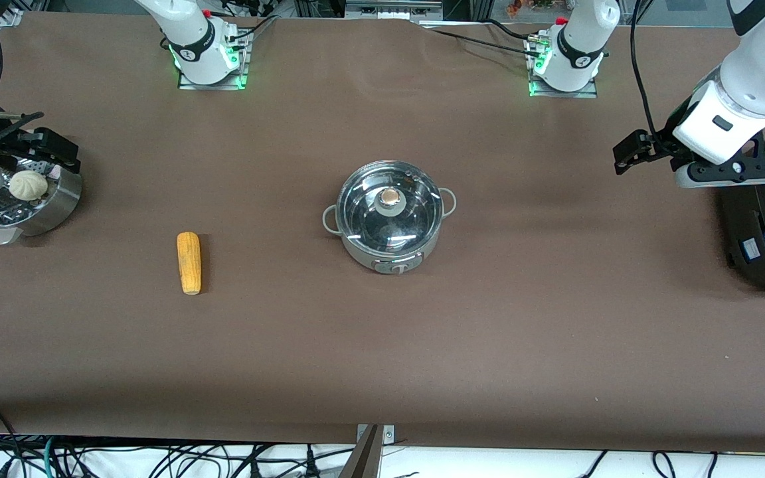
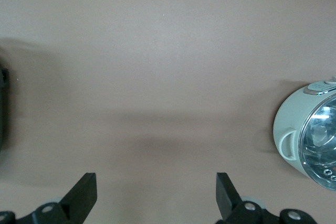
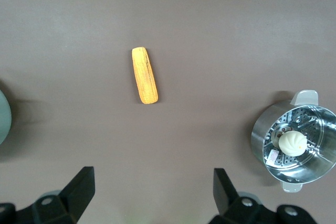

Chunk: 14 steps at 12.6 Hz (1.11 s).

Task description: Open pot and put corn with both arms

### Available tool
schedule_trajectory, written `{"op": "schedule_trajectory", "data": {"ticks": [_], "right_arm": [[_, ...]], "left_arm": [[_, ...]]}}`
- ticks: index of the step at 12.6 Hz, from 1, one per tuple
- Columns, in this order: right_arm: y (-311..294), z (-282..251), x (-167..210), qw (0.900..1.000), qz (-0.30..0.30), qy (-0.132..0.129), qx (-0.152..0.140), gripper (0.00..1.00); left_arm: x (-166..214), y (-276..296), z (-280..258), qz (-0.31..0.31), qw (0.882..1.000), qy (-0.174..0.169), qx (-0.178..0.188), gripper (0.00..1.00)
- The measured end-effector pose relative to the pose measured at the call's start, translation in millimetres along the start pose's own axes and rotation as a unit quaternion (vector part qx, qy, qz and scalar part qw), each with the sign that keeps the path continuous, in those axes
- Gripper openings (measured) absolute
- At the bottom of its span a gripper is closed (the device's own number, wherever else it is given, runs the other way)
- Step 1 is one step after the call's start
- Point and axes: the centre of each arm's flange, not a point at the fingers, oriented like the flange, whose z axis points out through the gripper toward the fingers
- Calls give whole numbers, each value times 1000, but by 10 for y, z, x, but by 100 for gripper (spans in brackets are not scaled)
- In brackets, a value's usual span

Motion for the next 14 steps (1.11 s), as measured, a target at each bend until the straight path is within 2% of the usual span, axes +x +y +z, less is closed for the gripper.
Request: {"op": "schedule_trajectory", "data": {"ticks": [14], "right_arm": [[28,2,1,1000,3,0,0,100]], "left_arm": [[11,-45,-1,-4,1000,0,0,100]]}}
